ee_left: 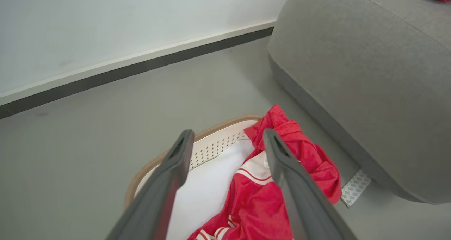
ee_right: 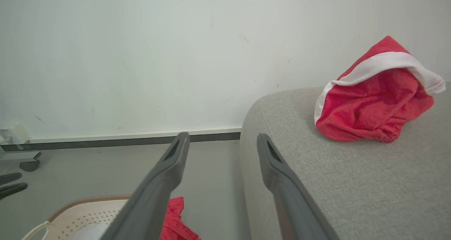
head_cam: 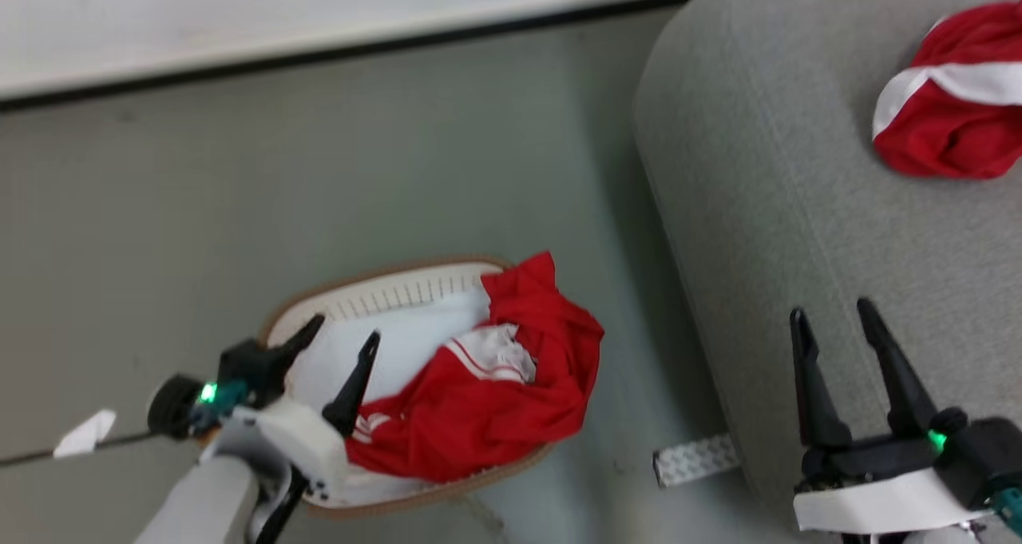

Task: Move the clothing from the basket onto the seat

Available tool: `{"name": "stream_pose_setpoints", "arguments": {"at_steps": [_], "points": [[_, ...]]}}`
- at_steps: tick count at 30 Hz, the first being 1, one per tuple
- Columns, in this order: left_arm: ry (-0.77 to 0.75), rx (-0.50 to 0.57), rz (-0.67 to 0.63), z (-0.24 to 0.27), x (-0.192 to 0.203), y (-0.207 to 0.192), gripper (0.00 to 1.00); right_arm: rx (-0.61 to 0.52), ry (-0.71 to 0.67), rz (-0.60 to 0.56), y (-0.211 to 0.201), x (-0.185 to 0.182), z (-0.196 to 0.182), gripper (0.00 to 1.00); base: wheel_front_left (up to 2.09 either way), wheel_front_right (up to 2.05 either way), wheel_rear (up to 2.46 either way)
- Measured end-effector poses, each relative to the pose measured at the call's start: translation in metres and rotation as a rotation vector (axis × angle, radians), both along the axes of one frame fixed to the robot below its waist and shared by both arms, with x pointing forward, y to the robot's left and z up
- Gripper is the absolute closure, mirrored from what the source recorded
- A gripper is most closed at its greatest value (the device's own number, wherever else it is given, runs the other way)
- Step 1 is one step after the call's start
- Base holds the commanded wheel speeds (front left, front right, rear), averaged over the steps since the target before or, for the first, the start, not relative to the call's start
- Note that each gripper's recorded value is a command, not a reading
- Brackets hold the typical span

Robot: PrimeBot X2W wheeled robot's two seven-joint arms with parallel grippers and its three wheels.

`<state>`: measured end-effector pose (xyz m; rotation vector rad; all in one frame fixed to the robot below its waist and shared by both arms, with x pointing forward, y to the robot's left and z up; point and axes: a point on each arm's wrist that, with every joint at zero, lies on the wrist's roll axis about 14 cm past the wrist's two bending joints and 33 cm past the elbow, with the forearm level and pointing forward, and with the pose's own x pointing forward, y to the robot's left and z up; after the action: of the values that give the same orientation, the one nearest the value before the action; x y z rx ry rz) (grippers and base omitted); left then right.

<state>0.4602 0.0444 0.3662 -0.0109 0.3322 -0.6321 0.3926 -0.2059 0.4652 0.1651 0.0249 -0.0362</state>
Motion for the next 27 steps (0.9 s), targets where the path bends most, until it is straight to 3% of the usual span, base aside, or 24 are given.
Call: {"name": "stream_pose_setpoints", "arguments": {"at_steps": [5, 14, 19, 27], "points": [[0.118, 0.071, -0.105, -0.056, 0.022, -0.027, 0.0, -0.017, 0.009, -0.004, -0.006, 0.03, -0.013, 0.0, 0.0, 0.0, 0.0], [0.424, 0.194, -0.228, -0.168, -0.004, -0.044, 0.0, -0.02, 0.091, 0.015, -0.003, 0.065, -0.067, 0.0, 0.0, 0.0, 0.0], [0.553, 0.209, -0.242, -0.201, -0.025, -0.04, 0.0, -0.008, 0.126, 0.034, 0.004, 0.074, -0.092, 0.0, 0.0, 0.0, 0.0], [0.639, 0.24, -0.264, -0.228, -0.04, -0.025, 0.0, -0.013, 0.156, 0.033, 0.003, 0.081, -0.115, 0.0, 0.0, 0.0, 0.0]]}}
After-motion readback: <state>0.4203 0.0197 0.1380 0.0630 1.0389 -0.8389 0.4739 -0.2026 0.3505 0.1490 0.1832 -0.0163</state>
